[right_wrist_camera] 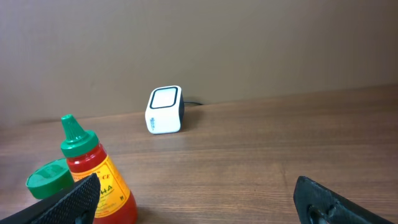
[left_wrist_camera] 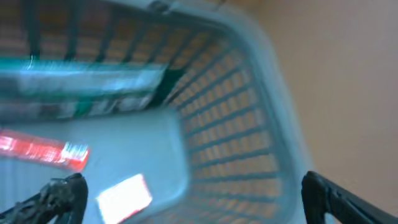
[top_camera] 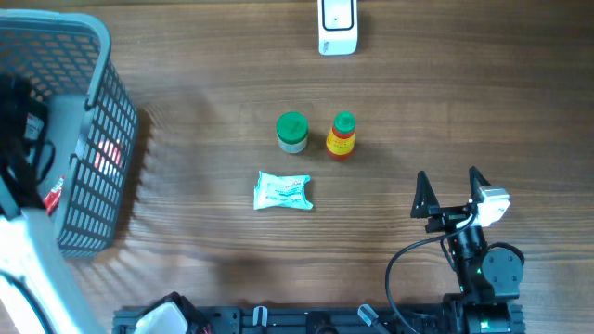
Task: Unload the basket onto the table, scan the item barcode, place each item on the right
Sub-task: 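Grasp the orange tissue box in the basket with the left gripper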
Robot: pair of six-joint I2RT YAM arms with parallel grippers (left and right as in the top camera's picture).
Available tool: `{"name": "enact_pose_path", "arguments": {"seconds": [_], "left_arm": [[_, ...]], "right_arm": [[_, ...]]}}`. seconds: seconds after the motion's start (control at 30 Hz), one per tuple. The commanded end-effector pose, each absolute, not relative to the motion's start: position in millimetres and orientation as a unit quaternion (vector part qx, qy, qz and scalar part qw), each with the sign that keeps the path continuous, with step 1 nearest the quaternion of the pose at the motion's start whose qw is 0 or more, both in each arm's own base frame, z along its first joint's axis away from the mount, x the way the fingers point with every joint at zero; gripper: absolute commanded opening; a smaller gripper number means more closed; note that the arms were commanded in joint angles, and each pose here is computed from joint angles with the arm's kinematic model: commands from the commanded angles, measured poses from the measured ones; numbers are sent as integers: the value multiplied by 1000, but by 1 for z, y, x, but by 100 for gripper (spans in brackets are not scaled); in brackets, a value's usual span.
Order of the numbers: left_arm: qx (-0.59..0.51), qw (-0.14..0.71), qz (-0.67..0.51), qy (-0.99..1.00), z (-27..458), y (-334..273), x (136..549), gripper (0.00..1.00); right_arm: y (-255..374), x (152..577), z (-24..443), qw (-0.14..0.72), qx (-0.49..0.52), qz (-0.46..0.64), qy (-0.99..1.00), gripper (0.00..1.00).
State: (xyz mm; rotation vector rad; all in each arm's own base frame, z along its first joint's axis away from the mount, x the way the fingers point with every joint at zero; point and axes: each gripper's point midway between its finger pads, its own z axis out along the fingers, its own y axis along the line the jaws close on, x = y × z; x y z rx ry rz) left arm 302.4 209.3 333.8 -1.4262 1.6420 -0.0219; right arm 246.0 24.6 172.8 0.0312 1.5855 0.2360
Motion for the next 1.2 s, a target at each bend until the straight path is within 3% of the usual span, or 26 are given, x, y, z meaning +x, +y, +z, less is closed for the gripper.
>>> {"name": "enact_pose_path", "arguments": {"seconds": [0.0,0.13,0.53,0.67,0.77,1.17], "left_arm": [[-639,339,-86,685,260,215,317,92],[-684,228,-139,679,198,217,323,86],[-702,86,-140,693,97,212,334,90],[-699,63,-125,701,79,206,335,85],[-697,53,-98,708,67,205,333,74],[-669,64,-88,735,29,181,346,68]], "right_arm": [[24,246,174,698,12,99,709,100],[24,246,174,699,12,99,709,100],[24,246,174,698,12,99,709,100],[24,246,174,699,12,99,709,100],[24,246,174,698,12,99,709,100],[24,246,174,699,12,99,709,100]]}}
